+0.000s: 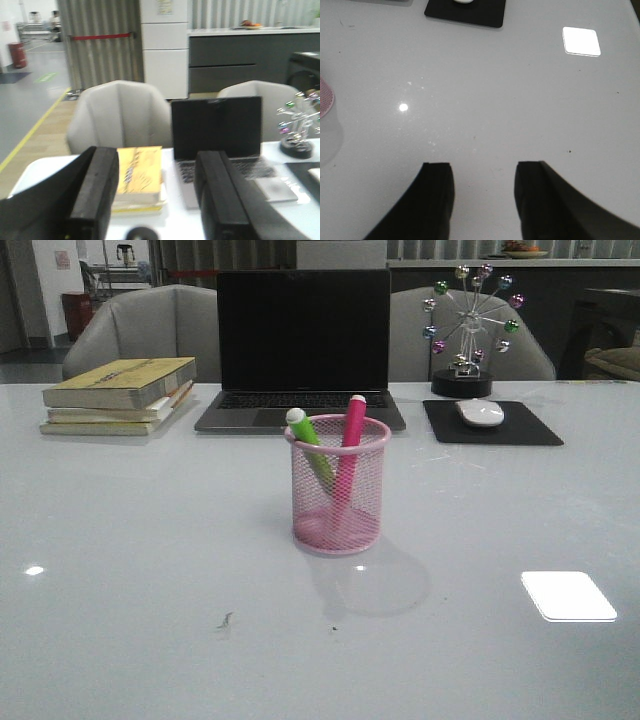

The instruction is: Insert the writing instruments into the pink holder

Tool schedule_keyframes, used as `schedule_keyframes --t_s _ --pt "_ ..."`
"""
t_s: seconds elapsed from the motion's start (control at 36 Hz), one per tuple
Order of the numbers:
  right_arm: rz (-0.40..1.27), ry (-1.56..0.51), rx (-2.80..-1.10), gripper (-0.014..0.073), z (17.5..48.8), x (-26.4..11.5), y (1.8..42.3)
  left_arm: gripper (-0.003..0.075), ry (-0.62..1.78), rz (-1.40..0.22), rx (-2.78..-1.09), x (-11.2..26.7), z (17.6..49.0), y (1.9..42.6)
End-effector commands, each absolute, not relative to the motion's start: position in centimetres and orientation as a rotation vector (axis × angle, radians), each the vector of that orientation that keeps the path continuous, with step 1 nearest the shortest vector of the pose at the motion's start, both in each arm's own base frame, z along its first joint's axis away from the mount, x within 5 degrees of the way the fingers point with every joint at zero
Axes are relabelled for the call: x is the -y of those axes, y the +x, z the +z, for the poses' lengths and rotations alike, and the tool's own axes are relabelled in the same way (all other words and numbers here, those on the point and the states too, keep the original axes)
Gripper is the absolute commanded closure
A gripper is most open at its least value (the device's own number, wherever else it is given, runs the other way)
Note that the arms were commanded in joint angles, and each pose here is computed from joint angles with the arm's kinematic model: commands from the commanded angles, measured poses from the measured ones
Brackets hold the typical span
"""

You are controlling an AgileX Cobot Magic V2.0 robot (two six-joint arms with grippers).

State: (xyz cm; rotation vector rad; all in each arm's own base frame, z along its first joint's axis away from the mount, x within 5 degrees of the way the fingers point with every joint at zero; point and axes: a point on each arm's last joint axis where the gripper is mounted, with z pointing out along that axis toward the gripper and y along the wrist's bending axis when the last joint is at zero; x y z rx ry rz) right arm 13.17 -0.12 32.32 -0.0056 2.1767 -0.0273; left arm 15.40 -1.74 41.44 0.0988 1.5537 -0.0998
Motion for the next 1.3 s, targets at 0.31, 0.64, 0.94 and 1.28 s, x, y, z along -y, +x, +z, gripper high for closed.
schedule_keyframes --t_s 0.31,0.64,0.94,1.28 --pt "-0.049 -0.011 -2.092 0.0181 33.7 0.3 13.3 0.0315 0.002 -0.043 -1.578 0.2 36.3 10.0" --pt "-0.048 -0.013 -2.099 0.0417 33.6 0.2 13.3 0.0315 0.087 -0.094 -1.554 1.1 36.2 9.9" --pt "0.013 0.013 -2.054 0.0546 34.3 0.0 12.2 0.0316 0.086 -0.092 -1.555 1.1 36.2 10.0" --pt "0.030 0.015 -1.793 0.0546 36.7 -0.1 6.1 0.0316 0.086 -0.092 -1.555 1.1 36.2 10.0"
